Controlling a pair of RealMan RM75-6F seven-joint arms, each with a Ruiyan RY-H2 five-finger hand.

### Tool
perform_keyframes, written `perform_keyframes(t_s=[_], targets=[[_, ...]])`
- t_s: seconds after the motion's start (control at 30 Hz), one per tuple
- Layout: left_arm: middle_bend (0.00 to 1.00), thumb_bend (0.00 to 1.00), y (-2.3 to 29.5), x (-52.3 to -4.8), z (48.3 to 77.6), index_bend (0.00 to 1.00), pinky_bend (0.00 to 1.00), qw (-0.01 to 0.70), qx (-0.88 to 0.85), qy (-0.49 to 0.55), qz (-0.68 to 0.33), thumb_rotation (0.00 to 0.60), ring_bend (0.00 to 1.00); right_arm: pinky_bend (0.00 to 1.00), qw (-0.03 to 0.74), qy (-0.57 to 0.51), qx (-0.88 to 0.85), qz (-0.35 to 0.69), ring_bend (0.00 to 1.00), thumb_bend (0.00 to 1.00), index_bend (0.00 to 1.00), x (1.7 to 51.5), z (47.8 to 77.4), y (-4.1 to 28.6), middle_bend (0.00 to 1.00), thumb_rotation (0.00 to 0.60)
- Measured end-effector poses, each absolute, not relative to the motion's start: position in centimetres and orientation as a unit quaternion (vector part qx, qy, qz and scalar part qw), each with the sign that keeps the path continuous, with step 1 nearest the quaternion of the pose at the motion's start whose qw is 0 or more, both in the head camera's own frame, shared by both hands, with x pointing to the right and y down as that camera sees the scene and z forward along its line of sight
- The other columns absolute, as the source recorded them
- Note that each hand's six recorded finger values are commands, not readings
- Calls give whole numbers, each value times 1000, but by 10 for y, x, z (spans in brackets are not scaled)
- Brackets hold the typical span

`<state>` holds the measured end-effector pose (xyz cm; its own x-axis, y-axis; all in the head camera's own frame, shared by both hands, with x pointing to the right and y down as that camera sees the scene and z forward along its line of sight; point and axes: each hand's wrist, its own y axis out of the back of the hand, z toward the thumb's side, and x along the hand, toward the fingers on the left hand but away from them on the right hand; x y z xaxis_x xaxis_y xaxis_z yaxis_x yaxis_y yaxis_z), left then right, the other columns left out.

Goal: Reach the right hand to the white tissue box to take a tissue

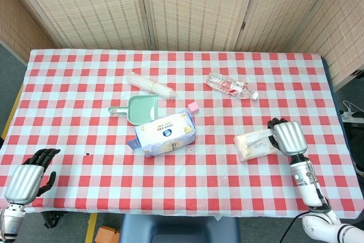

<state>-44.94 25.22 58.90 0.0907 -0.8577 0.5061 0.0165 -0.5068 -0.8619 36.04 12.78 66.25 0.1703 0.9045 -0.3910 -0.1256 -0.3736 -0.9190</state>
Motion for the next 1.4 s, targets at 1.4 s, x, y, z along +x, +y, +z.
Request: perform_keyframes(t_s=[1.4], targets=[[186, 528, 255, -446, 596, 183, 388, 364, -648, 314, -590, 600, 144, 840, 540, -388, -383, 641, 549, 558, 752, 345, 595, -57, 516, 600]])
